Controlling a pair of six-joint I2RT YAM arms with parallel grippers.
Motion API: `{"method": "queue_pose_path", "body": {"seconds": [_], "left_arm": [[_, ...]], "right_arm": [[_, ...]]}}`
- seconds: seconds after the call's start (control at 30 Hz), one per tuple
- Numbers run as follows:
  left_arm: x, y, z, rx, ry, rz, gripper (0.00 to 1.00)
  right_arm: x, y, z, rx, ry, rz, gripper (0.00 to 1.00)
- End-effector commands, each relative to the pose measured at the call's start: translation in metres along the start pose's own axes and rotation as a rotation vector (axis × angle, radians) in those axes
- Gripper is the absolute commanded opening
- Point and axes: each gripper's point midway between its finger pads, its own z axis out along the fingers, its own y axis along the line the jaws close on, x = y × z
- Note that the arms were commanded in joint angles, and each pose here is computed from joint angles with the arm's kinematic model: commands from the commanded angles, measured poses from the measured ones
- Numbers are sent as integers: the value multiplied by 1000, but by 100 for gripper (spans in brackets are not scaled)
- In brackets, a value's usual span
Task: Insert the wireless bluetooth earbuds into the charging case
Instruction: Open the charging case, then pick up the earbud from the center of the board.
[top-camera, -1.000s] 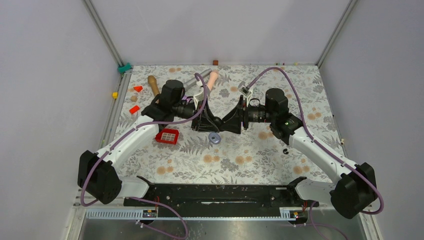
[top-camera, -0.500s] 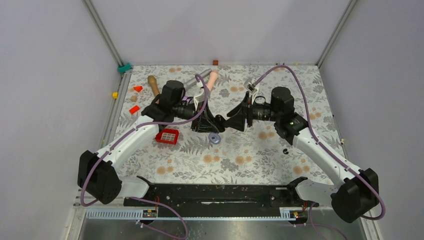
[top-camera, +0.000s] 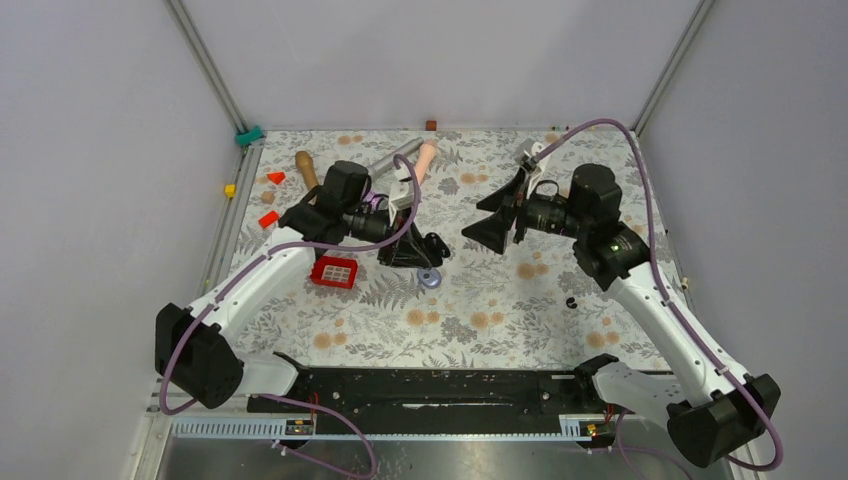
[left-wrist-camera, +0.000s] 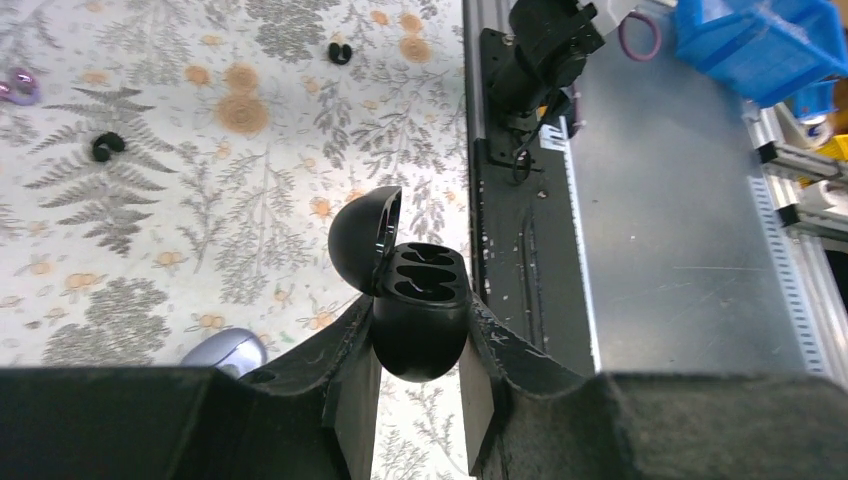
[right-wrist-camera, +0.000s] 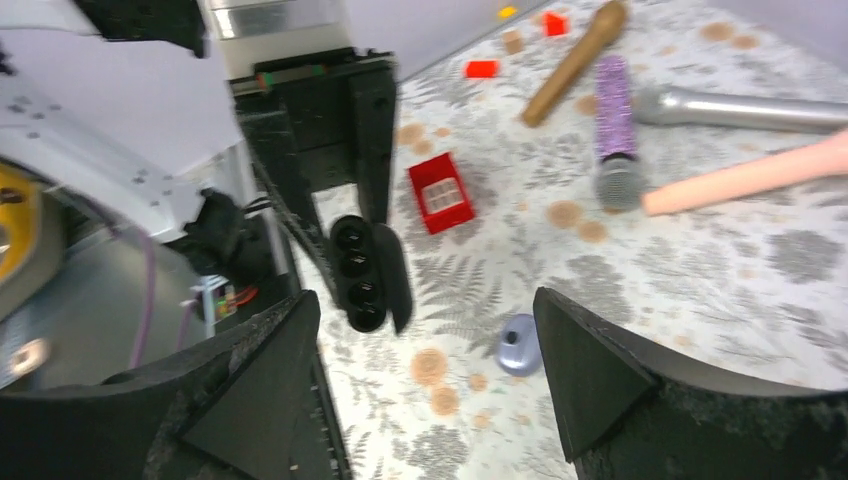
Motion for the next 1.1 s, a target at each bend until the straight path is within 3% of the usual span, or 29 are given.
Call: {"method": "queue_pose_path", "body": {"seconds": [0.0,0.2,0.3,0.57,0.8,1.07], "left_arm": [[-11,7,-18,-61,30,90,0],[7,3,-33,-27,87,71,0],[15,-1,-34,-11,91,87,0],[17,-15,-38,-16,60,186,0],[27,-12,-32,-38,70,191,0],[32,-13,-33,-44,78,192,0]], "right_arm": [[-15,-36,-21,229,20,-104,87],[27,-90,-33,426,196,-148,88],[54,-116,-44,496,299,-87,88],[115,-143,-98,498,631,5,88],[147,-169,-108,467,707,155,85],[156,-209,-69,437,731,463,68]]}}
